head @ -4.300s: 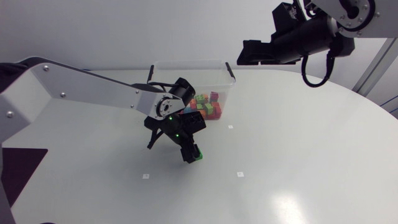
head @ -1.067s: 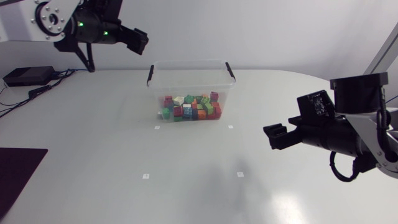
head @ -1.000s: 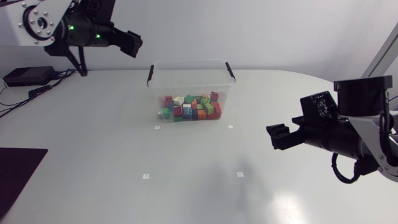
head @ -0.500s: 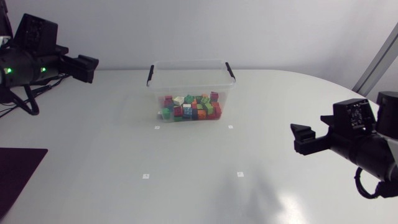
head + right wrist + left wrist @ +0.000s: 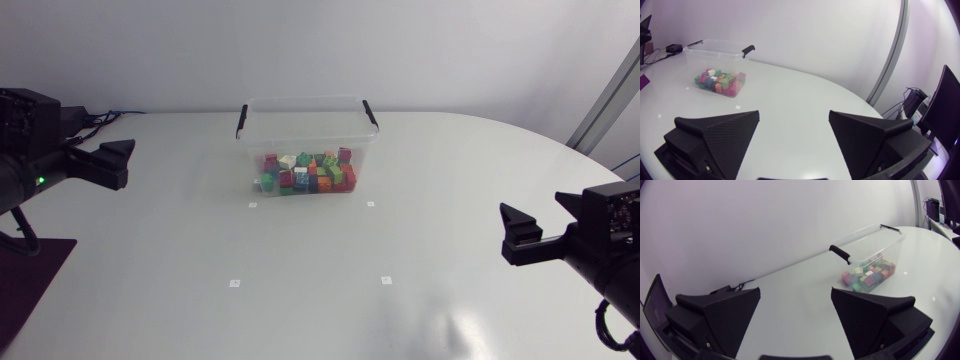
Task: Place the duplo bricks in the container
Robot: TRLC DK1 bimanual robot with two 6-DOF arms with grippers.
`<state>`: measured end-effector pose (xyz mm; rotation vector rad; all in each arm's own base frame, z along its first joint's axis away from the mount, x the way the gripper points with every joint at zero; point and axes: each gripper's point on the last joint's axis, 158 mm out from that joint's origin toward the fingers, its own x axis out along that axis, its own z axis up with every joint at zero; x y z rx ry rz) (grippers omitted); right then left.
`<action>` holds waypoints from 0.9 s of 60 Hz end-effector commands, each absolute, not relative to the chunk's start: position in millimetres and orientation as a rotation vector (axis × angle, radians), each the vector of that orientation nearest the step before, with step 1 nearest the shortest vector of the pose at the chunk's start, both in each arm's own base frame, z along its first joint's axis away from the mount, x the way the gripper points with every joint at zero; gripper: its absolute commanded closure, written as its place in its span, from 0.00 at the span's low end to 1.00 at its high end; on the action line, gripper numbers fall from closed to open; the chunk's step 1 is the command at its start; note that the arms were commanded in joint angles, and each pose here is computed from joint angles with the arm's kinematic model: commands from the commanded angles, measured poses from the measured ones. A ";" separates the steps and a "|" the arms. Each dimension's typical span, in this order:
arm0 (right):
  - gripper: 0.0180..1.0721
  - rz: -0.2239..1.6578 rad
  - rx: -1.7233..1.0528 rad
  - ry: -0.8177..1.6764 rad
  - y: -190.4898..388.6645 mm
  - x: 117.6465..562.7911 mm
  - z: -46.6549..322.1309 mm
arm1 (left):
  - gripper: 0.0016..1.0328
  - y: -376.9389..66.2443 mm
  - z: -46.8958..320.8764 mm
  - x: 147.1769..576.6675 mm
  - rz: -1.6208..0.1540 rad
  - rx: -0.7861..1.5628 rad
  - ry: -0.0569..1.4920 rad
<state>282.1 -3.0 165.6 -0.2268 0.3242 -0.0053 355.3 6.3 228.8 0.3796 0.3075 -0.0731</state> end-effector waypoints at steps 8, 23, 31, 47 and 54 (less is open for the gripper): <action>0.05 -0.031 -0.252 0.316 -11.0 269.9 154.0 | 0.05 11.5 214.6 335.8 -0.057 0.396 0.303; 0.05 -0.054 -0.268 0.284 -15.4 259.7 146.2 | 0.05 11.1 189.7 315.4 -0.053 0.392 0.305; 0.05 -0.067 -0.275 0.257 -18.2 253.1 149.7 | 0.05 12.3 190.4 306.5 -0.041 0.392 0.279; 0.05 -0.116 -0.281 0.232 -29.8 247.5 151.0 | 0.05 11.6 176.7 291.5 -0.036 0.387 0.263; 0.05 -0.108 -0.245 0.206 -26.9 248.6 151.3 | 0.05 8.8 172.8 283.4 -0.030 0.340 0.236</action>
